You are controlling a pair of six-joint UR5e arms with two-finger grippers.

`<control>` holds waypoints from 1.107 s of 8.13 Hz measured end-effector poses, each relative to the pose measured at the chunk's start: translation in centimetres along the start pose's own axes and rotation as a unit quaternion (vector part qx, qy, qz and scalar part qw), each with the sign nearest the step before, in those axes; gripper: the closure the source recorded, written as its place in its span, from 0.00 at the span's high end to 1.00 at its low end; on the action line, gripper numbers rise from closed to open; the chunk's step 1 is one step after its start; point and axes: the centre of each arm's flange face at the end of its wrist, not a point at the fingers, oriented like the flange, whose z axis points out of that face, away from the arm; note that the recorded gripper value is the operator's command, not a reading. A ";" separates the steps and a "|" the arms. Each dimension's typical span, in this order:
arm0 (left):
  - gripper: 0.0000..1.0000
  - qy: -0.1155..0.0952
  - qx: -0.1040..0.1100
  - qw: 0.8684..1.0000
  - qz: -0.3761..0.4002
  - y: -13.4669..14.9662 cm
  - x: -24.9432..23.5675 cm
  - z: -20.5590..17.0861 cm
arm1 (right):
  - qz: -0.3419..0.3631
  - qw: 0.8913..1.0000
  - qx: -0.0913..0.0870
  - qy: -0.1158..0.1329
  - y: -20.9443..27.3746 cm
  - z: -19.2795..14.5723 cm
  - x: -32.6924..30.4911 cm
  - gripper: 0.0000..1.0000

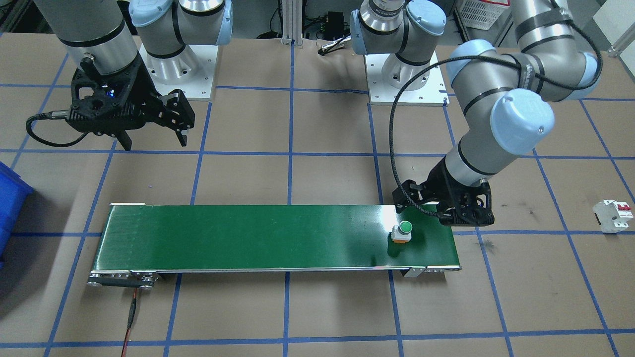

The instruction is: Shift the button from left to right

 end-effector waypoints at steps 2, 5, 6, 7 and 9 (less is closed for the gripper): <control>1.00 0.000 -0.004 1.000 -0.013 1.4 2.1 -7.4 | 0.000 1.000 0.003 0.000 -0.1 -0.3 0.1 1.00; 1.00 -0.044 -0.020 0.999 -0.012 2.5 3.1 -12.9 | 0.003 1.000 0.001 -0.009 -0.6 0.3 0.1 1.00; 1.00 -0.062 -0.018 0.998 -0.009 2.8 3.0 -13.5 | -0.001 1.000 0.004 -0.016 -1.2 0.8 0.0 1.00; 1.00 -0.073 -0.016 0.997 -0.006 2.9 3.0 -13.7 | -0.012 1.000 0.014 -0.021 -2.4 1.8 0.0 1.00; 1.00 -0.078 -0.014 0.997 -0.002 3.0 3.2 -14.0 | -0.023 0.999 0.022 -0.037 -4.0 3.7 -0.2 1.00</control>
